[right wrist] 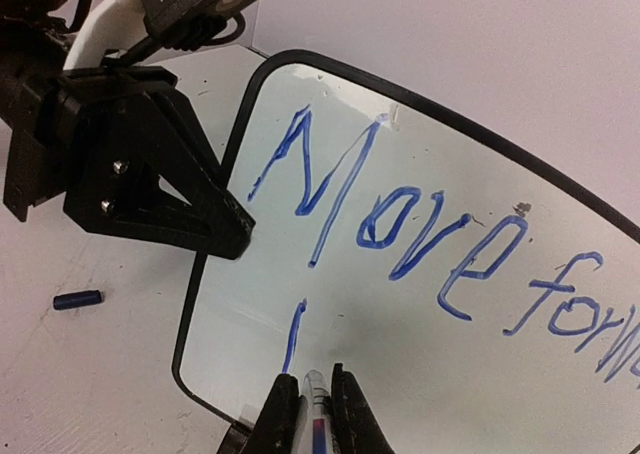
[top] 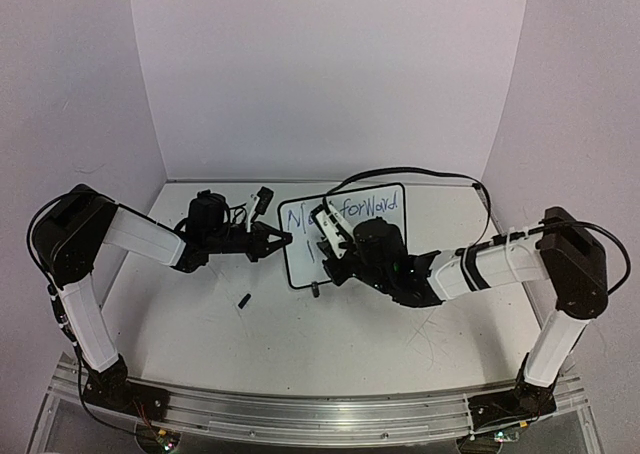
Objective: Write a sentence on the whiteboard
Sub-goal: Write on the whiteboard with the whiteboard marker without the cap.
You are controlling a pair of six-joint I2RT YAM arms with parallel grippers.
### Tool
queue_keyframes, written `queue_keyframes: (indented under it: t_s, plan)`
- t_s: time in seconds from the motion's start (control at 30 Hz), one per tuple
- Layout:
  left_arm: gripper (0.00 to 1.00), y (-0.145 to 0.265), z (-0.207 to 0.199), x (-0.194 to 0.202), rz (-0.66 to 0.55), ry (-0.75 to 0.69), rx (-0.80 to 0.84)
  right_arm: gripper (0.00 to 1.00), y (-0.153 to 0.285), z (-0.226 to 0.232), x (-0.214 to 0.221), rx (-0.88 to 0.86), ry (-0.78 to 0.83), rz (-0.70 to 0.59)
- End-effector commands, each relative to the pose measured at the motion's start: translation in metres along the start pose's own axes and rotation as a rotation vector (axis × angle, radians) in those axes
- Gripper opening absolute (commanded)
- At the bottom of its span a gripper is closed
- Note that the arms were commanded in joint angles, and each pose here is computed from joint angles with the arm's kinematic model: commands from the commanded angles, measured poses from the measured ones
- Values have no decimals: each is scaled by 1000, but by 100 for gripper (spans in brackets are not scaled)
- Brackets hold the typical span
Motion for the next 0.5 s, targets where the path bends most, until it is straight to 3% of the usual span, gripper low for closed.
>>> queue_keyframes:
  t_s: [0.0, 0.47]
  plan:
    - [0, 6, 26, 1, -21, -40, -192, 0, 5, -5, -18, -16, -56, -75]
    - [0, 7, 24, 0, -20, -42, -188, 0, -26, -3, -13, 33, -41, -37]
Point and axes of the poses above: each gripper's point midway between its finger pads, its own y axis back along the fingers, its own z axis along the line the jaws close on, x = y × z, the point moved 7 cm from there along y, back along the fingers, and after that the axes turned 12 degrees about y, right-handed, at the moved point
